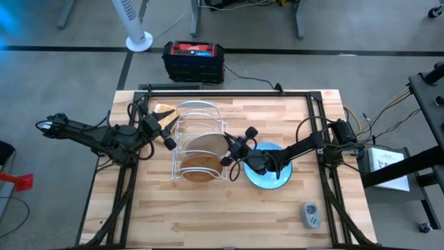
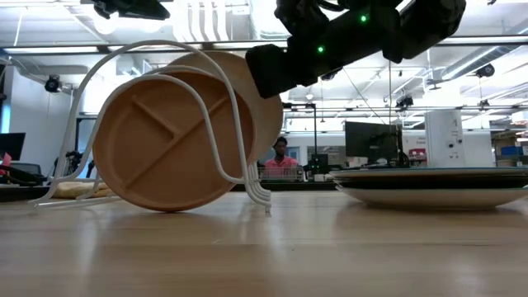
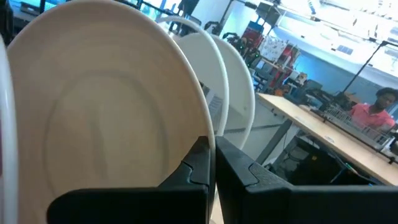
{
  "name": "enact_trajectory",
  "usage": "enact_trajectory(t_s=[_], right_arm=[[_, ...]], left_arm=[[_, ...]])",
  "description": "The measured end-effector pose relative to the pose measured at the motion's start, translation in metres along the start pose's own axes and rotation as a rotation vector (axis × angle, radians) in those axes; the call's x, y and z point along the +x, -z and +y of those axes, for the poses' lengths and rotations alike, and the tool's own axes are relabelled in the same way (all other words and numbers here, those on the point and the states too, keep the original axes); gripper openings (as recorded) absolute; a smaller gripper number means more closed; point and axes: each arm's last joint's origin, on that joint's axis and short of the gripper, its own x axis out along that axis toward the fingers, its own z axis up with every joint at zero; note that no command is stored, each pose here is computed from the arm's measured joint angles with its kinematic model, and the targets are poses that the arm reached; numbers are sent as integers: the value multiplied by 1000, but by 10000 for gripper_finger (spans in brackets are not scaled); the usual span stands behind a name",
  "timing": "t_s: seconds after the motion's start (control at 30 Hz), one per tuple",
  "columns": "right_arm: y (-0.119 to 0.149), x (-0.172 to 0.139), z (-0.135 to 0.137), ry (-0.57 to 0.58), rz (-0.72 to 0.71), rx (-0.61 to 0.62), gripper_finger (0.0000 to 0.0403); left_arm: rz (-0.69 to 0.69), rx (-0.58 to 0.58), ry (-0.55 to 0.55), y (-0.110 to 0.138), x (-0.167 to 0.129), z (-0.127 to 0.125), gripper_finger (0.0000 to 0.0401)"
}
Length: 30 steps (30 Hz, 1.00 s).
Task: Sort dishes
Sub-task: Put the white plate into the dishwasher rack
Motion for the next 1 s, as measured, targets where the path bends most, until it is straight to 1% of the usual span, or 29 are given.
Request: enact_trajectory(t_s=[0.23,0.5,0.7,0.8,1.0], right_arm=[[7,0,3,-23,45,-13,0],[8,-2,4,-28,48,-19,3],[8,-2,4,-33,47,-19,28],[7,-2,5,-77,36,-14,42],[10,-2,6,-82,51,-17,81]], left_arm=[[0,0,-1,0,0,0,116],[0,0,-1,0,0,0,116],[1,0,-2,0,0,0,116],[1,0,-2,0,0,0,116],[1,0,-2,0,0,0,116]])
